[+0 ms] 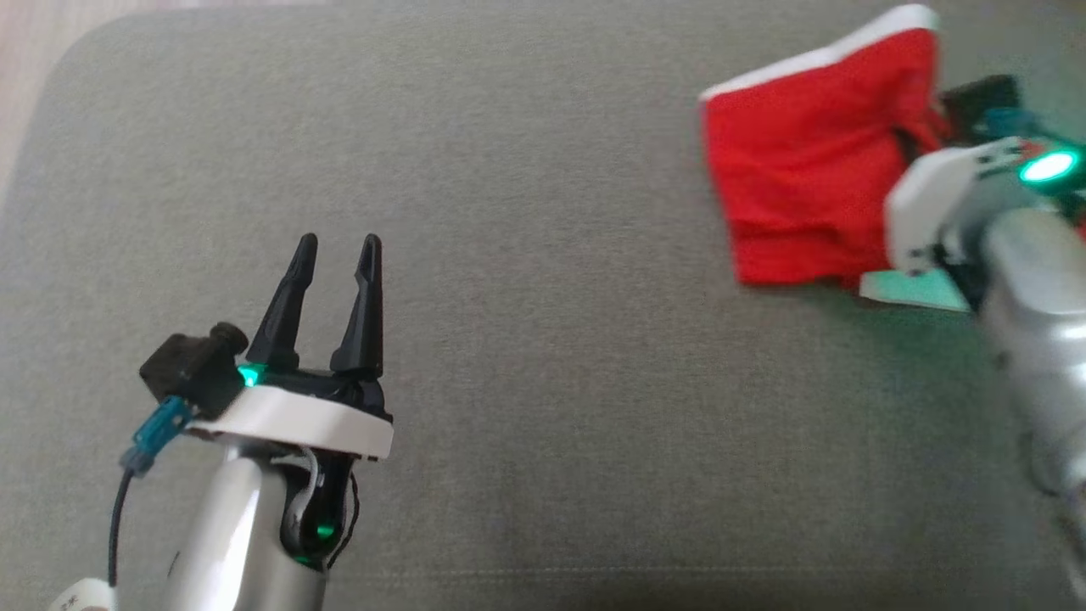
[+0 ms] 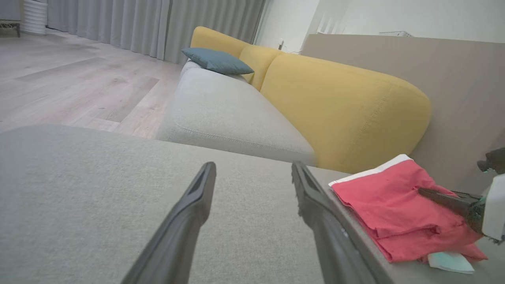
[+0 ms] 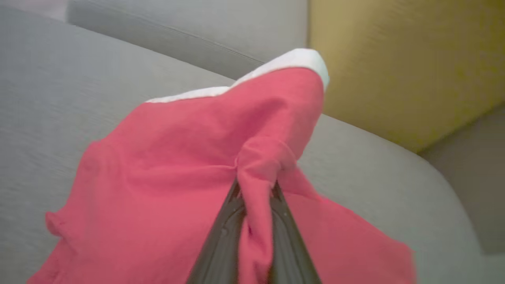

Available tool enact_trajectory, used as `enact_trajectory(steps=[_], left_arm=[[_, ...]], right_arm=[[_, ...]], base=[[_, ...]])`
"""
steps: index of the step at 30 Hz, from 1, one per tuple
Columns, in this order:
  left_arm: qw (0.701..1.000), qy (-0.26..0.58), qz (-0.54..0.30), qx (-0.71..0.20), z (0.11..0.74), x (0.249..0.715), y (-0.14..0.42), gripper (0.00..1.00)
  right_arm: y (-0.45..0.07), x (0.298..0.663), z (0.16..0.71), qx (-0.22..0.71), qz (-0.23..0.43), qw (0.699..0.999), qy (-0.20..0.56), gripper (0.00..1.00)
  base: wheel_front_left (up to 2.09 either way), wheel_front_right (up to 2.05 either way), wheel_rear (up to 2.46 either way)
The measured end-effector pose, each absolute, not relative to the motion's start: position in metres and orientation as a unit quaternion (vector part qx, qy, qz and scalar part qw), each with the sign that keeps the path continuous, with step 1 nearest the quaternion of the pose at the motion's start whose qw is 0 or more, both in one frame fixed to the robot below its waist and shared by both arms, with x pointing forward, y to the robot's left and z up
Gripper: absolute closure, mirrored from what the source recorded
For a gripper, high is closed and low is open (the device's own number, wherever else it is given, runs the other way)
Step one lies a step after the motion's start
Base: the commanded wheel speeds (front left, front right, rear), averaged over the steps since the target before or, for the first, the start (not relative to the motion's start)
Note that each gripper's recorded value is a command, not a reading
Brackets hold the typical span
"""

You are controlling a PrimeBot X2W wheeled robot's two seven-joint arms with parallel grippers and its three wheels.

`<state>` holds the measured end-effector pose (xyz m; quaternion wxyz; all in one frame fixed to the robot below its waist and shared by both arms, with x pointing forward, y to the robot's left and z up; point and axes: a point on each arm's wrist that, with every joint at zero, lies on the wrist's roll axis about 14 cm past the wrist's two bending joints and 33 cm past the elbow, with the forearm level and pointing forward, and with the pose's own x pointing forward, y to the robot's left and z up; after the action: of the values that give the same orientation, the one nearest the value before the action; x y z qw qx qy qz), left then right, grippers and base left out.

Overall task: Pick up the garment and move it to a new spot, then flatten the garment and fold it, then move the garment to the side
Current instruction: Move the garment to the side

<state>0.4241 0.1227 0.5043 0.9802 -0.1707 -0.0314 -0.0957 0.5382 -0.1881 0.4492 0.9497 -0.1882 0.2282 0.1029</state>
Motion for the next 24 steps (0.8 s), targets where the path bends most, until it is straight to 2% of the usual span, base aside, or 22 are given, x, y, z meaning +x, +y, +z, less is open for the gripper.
enact_trajectory(steps=[6, 15, 24], left_arm=[[0.978, -0.025, -0.108, -0.174, 0.498, 0.432, 0.112, 0.0], [0.978, -0.007, -0.113, -0.175, 0.482, 0.446, 0.107, 0.0], [0.978, -0.002, -0.112, -0.176, 0.477, 0.449, 0.107, 0.0]], right_arm=[[-0.277, 0.521, 0.436, -0.259, 0.048, 0.922, 0.284, 1.0], [-0.323, 0.518, 0.42, -0.302, 0.026, 0.894, 0.331, 1.0], [-0.346, 0.518, 0.424, -0.288, -0.007, 0.894, 0.342, 1.0]], base=[[0.0, 0.0, 0.0], [0.0, 0.0, 0.0], [0.0, 0.0, 0.0]])
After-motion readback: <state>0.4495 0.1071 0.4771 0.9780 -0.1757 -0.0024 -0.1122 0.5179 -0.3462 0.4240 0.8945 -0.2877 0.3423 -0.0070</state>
